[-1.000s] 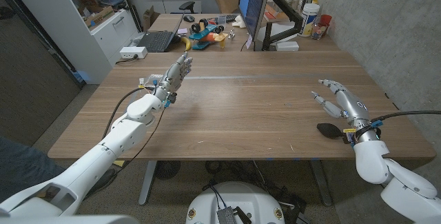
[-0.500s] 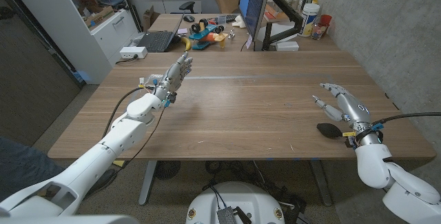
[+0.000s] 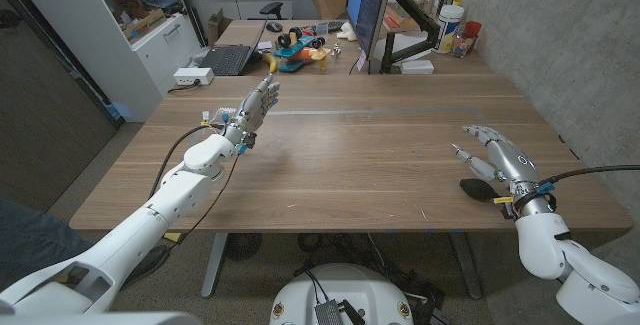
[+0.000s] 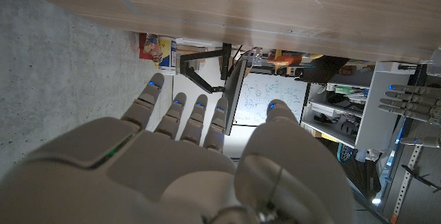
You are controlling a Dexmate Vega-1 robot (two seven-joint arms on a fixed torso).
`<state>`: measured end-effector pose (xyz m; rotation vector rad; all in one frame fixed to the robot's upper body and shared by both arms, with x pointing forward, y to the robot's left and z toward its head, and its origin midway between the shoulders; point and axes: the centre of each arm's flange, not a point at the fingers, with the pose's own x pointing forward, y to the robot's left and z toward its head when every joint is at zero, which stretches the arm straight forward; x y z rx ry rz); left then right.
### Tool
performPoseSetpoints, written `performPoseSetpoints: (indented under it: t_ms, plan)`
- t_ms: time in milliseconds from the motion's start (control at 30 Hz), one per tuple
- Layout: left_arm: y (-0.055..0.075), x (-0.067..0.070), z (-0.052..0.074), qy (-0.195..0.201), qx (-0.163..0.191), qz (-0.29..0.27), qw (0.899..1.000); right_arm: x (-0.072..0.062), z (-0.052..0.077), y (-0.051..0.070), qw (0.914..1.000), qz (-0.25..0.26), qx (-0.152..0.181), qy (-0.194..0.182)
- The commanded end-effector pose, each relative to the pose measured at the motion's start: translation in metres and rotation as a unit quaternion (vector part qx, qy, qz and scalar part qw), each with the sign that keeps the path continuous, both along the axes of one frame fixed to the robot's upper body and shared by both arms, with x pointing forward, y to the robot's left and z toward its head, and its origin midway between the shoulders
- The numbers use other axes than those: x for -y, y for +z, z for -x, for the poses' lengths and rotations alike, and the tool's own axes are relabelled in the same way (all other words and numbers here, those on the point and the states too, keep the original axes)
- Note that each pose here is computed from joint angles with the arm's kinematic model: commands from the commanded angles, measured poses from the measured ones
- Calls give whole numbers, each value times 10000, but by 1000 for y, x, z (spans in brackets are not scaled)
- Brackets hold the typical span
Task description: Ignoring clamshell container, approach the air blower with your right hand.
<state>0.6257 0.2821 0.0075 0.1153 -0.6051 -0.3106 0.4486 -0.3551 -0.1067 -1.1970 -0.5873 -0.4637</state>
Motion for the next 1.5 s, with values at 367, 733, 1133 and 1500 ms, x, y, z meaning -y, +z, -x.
performPoseSetpoints:
  t_ms: [367, 733, 1133, 1500]
  plan:
    - [0, 2, -4, -23, -27, -16, 10000, -4, -1, -14, 9989, 354, -202, -252]
    - [3, 3, -4, -20, -8, -53, 10000, -3, -2, -21, 9978, 448, -282, -407]
    - [2, 4, -5, -9, -33, -45, 10000, -2, -3, -30, 9962, 547, -416, -544]
    - [0, 3, -7, 2, -69, -22, 10000, -3, -3, -38, 9956, 544, -500, -585]
